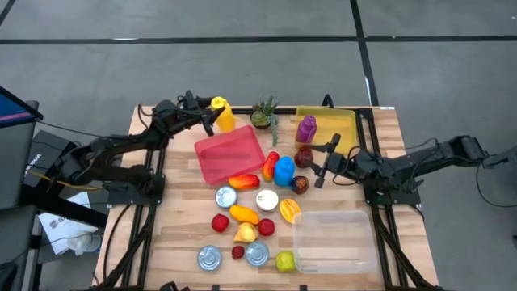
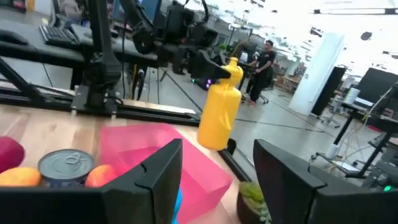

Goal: Pick & Place Food Item
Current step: Put the yellow water bottle into the yellow bin

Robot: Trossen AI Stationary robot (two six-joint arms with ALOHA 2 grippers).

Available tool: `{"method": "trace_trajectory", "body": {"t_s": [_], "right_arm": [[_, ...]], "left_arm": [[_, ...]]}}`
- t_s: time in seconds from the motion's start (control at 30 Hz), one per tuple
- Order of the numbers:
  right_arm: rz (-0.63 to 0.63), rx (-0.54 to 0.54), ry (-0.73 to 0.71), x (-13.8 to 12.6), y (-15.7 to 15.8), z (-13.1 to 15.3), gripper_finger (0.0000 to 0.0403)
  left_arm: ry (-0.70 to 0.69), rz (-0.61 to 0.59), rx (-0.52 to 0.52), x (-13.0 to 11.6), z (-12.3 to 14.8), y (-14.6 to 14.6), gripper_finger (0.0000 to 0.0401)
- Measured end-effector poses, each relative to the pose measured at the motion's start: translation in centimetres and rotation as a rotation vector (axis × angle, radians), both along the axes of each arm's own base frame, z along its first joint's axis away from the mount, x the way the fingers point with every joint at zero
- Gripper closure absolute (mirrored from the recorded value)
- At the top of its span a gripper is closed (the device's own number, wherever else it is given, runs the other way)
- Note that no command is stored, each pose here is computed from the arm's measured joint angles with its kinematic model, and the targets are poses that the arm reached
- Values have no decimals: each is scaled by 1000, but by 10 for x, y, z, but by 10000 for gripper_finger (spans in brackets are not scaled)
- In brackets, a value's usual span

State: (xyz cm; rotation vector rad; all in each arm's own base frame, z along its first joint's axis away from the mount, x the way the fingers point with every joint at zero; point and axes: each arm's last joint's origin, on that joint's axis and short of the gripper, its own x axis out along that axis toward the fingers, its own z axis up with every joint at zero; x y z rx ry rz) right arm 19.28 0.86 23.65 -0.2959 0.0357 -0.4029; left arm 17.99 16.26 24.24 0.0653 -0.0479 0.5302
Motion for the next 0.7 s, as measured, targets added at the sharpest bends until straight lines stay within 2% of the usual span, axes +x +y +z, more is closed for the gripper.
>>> {"method": "trace_trajectory", "body": {"t_s": [0.3,0.7], "right_arm": [[5,73,161,30,-24,63,214],[6,230,544,98,-83,129,214]], "left_arm": [[74,-76,26,30,7,0,194],[151,-155,16,68,-8,7,194]]}}
